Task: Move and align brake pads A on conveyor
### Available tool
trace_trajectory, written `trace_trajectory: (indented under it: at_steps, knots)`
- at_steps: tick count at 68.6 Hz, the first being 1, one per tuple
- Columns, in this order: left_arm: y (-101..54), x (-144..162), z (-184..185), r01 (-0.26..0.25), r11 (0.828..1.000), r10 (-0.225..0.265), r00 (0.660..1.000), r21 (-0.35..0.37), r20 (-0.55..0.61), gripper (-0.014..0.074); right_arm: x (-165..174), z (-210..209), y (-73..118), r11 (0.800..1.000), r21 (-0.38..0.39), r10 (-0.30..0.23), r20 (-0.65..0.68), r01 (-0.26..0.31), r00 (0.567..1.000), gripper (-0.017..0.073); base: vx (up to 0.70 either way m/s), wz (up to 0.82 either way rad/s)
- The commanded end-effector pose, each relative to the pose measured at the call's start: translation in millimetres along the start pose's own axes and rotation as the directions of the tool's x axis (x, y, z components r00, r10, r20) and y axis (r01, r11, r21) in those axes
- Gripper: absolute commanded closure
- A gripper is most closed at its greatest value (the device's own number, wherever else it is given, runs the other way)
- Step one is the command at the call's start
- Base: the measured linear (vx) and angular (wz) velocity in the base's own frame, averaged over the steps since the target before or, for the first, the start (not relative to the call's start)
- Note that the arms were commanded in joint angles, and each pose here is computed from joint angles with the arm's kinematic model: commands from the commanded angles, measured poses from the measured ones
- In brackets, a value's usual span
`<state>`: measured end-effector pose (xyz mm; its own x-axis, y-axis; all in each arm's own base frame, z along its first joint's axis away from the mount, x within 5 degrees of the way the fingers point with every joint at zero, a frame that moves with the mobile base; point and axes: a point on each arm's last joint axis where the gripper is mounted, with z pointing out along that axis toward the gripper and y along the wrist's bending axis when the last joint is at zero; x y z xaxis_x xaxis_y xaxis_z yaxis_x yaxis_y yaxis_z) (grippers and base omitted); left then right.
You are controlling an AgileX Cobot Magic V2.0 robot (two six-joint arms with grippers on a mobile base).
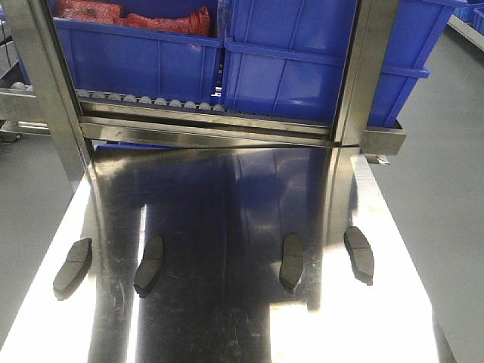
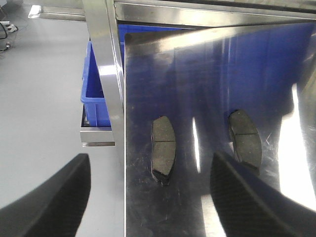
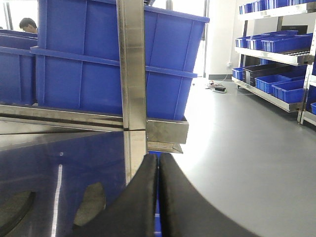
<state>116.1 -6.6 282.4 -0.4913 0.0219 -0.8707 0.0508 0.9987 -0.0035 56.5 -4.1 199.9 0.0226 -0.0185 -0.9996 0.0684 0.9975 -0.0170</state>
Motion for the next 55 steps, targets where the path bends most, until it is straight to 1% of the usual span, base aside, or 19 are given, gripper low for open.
trace_trajectory:
  at_steps: [1,9,16,24,27,31,37,42,49,53,55]
  knots:
    - [-0.6,-18.9,-5.1,0.013,1.000,-0.014,0.993,0.007,0.113,0.0092,-3.9,-0.5,0.4,1.000,-0.001,-0.009,0.076,0.009,0.997,0.0571,0.00,0.00]
    - [-0.5,-20.2,-5.3,0.004,1.000,-0.004,0.993,0.004,0.115,0.0092,-3.9,-0.5,0.4,1.000,-0.001,-0.009,0.076,0.009,0.997,0.0571,0.00,0.00]
    - [-0.5,-30.1,3.3,0.000,1.000,0.000,0.997,0.001,0.076,0.0092,-3.9,-0.5,0.4,1.000,-0.001,-0.009,0.076,0.009,0.997,0.0571,0.00,0.00]
    - [-1.7,-48.1,20.9,0.017,1.000,-0.017,1.000,0.008,-0.001,0.0092,-3.9,-0.5,0.4,1.000,-0.001,-0.009,0.076,0.009,0.997,0.0571,0.00,0.00]
    - [-1.8,-54.9,29.0,0.017,1.000,-0.017,0.999,0.007,-0.038,0.0092,-3.9,-0.5,0.4,1.000,-0.001,-0.009,0.076,0.009,0.997,0.0571,0.00,0.00]
    - [-2.1,-60.9,45.7,0.002,1.000,-0.001,0.994,0.006,-0.111,0.0092,-3.9,-0.5,0.4,1.000,-0.001,-0.009,0.076,0.009,0.997,0.0571,0.00,0.00]
    - [-4.0,-68.0,70.9,-0.017,1.000,0.021,0.974,0.022,-0.227,0.0092,-3.9,-0.5,0.4,1.000,-0.001,-0.009,0.076,0.009,0.997,0.0571,0.00,0.00]
    - [-6.5,-71.7,92.2,-0.011,0.999,0.024,0.949,0.043,-0.315,0.0092,-3.9,-0.5,0.4,1.000,-0.001,-0.009,0.076,0.009,0.997,0.0571,0.00,0.00]
    - [-7.7,-73.6,121.6,-0.003,0.999,0.023,0.915,0.049,-0.403,0.0092,-4.0,-0.5,0.4,1.000,-0.001,-0.009,0.077,0.009,0.997,0.0571,0.00,0.00]
    - [-8.0,-74.0,134.5,0.001,0.999,0.020,0.901,0.048,-0.432,0.0092,-4.0,-0.5,0.4,1.000,-0.001,-0.009,0.077,0.009,0.997,0.0571,0.00,0.00]
    - [-8.1,-72.0,143.6,0.002,0.999,0.020,0.889,0.048,-0.457,0.0092,-4.0,-0.5,0.4,1.000,-0.001,-0.009,0.077,0.009,0.997,0.0571,0.00,0.00]
